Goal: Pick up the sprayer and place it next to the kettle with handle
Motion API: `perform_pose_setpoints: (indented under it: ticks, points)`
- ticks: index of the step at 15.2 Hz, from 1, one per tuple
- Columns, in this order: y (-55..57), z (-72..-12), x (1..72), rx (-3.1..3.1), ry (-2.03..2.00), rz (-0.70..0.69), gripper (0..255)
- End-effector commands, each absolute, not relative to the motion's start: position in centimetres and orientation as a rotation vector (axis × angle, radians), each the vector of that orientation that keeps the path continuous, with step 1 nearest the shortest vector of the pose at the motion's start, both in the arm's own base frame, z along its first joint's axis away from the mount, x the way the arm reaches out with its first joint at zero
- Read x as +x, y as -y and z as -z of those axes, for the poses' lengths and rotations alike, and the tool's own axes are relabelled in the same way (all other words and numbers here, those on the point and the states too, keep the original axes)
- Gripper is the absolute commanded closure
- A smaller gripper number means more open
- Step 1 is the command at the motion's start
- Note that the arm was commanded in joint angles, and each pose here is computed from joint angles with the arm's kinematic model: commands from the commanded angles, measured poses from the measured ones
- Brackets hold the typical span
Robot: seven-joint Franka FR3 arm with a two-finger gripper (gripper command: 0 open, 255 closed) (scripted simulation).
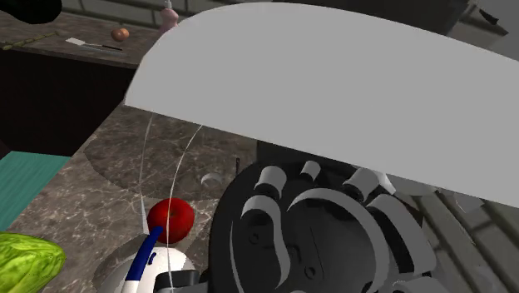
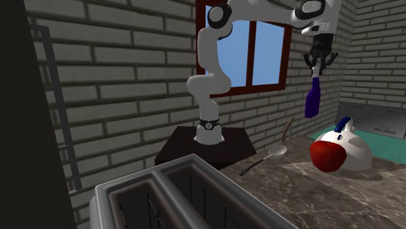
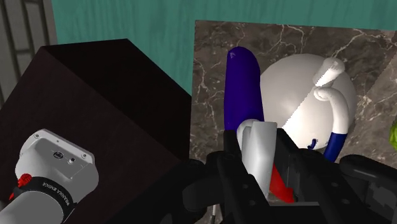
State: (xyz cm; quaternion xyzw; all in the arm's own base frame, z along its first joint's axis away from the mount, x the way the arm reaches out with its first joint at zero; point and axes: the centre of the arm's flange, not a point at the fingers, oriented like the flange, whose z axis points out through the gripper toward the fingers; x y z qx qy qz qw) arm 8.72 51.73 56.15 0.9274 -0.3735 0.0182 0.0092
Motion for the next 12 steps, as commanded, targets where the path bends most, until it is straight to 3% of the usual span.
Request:
perform_pose_setpoints:
  ticks: [1, 12]
  points:
    - [-51.7, -55.1, 8.7, 2.897, 1.167, -0.057, 255]
    - [-51.7, -49.3, 8.7, 2.897, 1.167, -0.057, 255]
